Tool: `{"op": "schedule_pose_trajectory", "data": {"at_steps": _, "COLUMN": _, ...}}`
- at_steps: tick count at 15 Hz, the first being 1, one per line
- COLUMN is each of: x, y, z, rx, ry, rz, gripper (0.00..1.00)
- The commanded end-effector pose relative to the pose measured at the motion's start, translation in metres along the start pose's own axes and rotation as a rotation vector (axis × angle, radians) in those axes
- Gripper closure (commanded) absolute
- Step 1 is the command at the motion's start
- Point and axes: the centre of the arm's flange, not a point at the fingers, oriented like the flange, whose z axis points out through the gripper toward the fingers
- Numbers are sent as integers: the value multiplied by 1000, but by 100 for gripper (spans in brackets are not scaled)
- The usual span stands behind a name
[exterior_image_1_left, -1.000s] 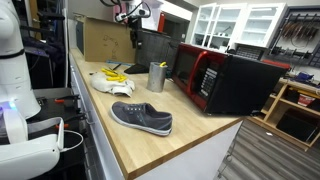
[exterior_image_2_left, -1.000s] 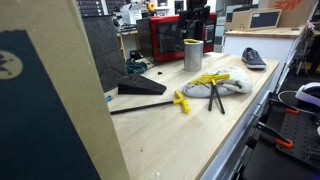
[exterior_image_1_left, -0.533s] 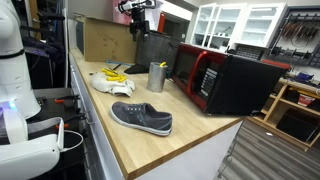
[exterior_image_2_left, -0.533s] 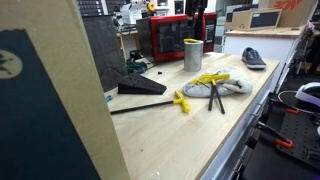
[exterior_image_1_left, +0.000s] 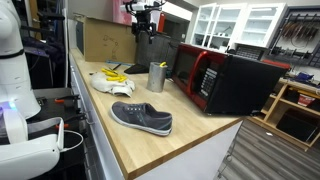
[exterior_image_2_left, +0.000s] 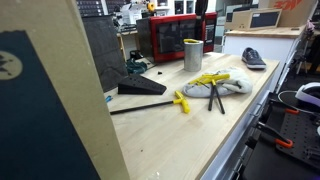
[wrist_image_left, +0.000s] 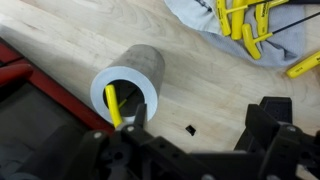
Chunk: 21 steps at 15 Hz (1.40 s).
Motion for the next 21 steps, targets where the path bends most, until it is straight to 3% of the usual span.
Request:
{"op": "schedule_pose_trajectory", "data": {"at_steps": 1, "x": -2, "y": 7, "z": 1, "rx": 10, "ry": 1, "rz": 10, "gripper": 0}}
{"op": "schedule_pose_trajectory", "data": {"at_steps": 11, "x": -1, "y": 10, "z": 20, "rx": 38, "ry": -33, "rz": -15, "gripper": 0}}
{"op": "schedule_pose_trajectory", "data": {"at_steps": 16, "x": -1, "y": 44, "z": 39, "rx": 130, "ry": -53, "rz": -72, "gripper": 0}}
{"op": "schedule_pose_trajectory", "data": {"at_steps": 21, "x": 5, "y": 88, "z": 51, "rx": 104, "ry": -45, "rz": -73, "gripper": 0}}
